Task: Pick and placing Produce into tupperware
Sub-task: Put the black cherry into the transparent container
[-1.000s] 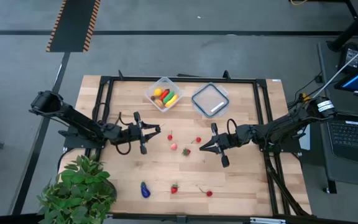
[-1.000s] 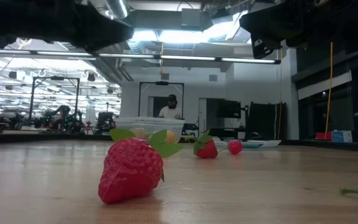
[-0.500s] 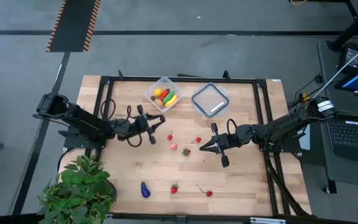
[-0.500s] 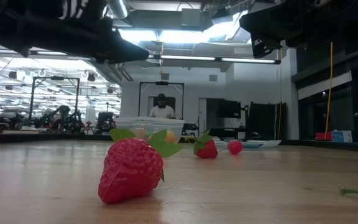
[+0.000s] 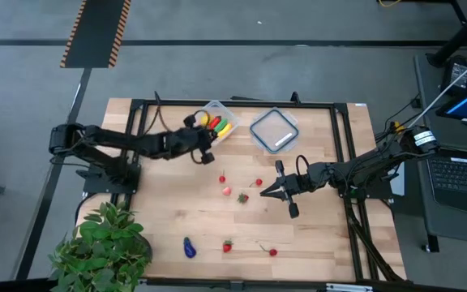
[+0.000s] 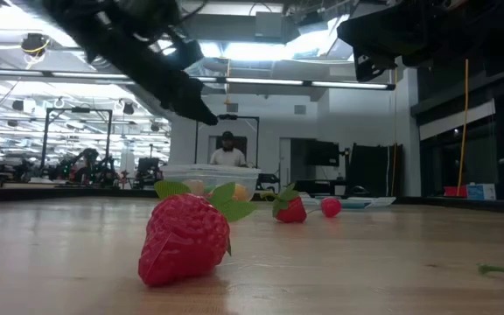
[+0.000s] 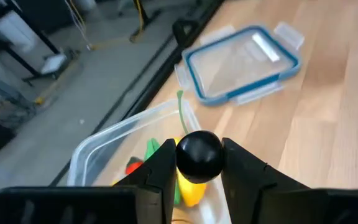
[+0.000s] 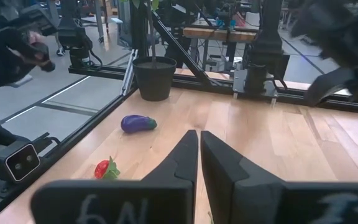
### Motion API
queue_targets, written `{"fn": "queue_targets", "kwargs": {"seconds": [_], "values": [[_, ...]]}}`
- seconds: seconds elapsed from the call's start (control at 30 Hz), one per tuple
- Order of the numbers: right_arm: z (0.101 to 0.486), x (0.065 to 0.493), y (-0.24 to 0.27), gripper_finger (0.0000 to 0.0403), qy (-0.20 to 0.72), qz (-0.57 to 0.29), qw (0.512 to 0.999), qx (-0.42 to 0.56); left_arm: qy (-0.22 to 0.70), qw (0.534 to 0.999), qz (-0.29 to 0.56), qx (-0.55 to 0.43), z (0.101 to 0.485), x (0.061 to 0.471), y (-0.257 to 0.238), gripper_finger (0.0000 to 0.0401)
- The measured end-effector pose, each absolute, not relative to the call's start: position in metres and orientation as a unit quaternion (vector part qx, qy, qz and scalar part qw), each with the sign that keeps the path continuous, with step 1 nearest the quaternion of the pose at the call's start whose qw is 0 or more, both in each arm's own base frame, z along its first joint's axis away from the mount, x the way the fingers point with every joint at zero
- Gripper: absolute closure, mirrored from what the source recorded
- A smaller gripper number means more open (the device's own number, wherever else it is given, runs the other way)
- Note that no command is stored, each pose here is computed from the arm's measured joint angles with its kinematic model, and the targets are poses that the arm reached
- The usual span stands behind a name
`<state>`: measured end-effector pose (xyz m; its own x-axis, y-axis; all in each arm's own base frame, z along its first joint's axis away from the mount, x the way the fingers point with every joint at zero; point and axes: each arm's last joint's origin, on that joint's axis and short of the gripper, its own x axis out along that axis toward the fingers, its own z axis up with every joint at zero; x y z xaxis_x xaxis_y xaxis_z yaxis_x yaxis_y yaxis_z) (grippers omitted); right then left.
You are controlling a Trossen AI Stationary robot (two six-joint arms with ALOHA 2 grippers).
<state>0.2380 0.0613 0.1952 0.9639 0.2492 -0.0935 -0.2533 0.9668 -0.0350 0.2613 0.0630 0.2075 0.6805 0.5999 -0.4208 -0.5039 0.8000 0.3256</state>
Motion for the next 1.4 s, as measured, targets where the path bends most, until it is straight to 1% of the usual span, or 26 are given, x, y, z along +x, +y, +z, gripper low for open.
{"fn": "queue_targets", "kwargs": {"seconds": [0.27, 0.43, 0.77, 1.07, 1.23, 1.33, 1.4], "values": [[0.196, 0.238, 0.061, 0.038, 0.036, 0.127, 0.99, -0.038, 0.372, 0.887, 0.266, 0.068, 0.243, 0.273, 0.108, 0.0309], [0.198, 0.238, 0.061, 0.038, 0.027, 0.127, 0.99, -0.059, 0.451, 0.858, 0.239, 0.051, 0.255, 0.286, 0.134, 0.0309], [0.198, 0.238, 0.061, 0.038, 0.025, 0.127, 0.99, -0.062, 0.559, 0.818, 0.139, -0.004, 0.247, 0.31, 0.17, 0.0309], [0.198, 0.238, 0.061, 0.038, 0.025, 0.127, 0.99, -0.062, 0.641, 0.758, 0.108, -0.055, 0.241, 0.318, 0.198, 0.0309], [0.198, 0.238, 0.061, 0.038, 0.025, 0.127, 0.99, -0.062, 0.655, 0.749, 0.071, -0.073, 0.233, 0.327, 0.201, 0.0309], [0.198, 0.238, 0.061, 0.0379, 0.025, 0.127, 0.99, -0.062, 0.651, 0.753, 0.044, -0.085, 0.228, 0.332, 0.202, 0.0309], [0.198, 0.238, 0.061, 0.038, 0.025, 0.127, 0.99, -0.062, 0.654, 0.751, 0.041, -0.086, 0.224, 0.334, 0.203, 0.0309]]}}
